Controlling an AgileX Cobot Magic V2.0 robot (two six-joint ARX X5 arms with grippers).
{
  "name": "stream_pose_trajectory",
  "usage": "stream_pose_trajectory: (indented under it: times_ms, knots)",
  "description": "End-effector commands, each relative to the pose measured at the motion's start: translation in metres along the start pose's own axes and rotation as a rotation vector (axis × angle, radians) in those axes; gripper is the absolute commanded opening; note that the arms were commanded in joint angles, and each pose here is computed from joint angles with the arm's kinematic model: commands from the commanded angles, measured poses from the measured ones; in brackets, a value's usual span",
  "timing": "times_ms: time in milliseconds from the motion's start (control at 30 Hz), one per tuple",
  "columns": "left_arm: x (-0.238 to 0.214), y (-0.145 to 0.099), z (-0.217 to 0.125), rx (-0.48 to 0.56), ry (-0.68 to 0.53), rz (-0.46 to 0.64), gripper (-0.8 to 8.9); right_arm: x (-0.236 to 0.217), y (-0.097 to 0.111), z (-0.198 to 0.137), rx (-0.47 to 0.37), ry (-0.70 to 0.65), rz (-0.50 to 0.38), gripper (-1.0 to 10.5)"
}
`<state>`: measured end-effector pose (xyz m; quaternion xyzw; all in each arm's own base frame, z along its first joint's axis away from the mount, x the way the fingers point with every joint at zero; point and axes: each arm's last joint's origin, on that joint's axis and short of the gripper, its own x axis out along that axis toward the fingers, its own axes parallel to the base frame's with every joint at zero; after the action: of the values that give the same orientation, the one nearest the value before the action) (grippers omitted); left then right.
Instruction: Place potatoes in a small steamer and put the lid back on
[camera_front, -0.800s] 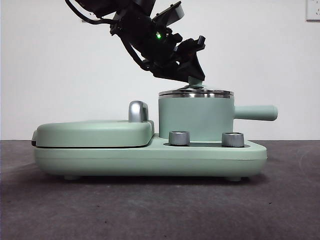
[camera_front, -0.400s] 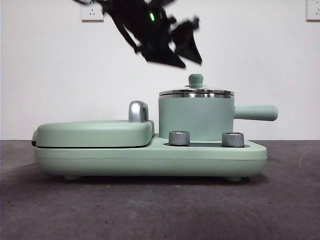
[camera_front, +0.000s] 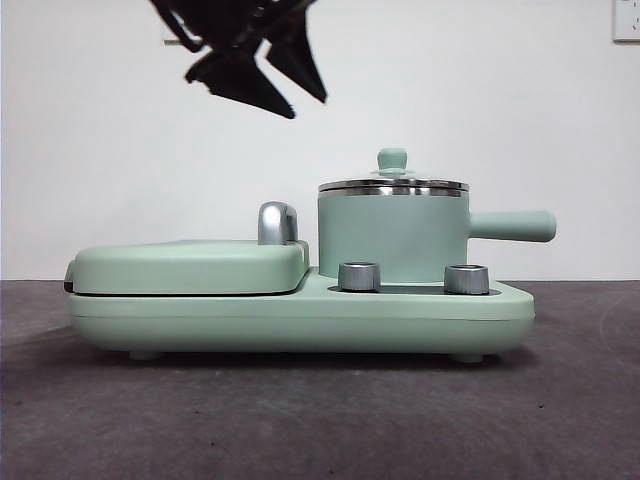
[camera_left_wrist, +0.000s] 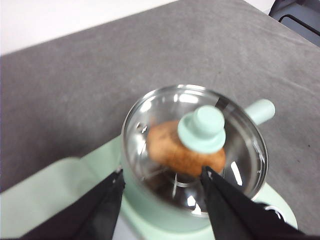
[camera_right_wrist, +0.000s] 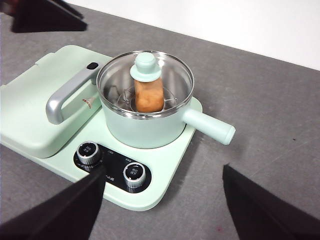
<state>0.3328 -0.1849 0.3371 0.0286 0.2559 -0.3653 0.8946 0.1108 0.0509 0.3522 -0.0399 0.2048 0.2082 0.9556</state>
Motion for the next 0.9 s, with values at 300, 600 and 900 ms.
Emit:
stream_pose_trajectory:
  times_ms: [300, 600, 900]
  knots:
    - [-0.061, 0.013, -0.038, -0.101, -0.057, 0.073, 2.46, 0.000, 0.001, 0.002, 0.015, -0.010, 0.006, 3.7]
    - [-0.111, 0.003, -0.089, -0.227, -0.105, 0.111, 2.45, 0.002, 0.001, 0.002, 0.015, -0.002, 0.014, 3.7]
    - [-0.147, -0.014, -0.121, -0.299, -0.147, 0.128, 2.45, 0.017, 0.003, 0.001, 0.018, 0.065, 0.087, 3.7]
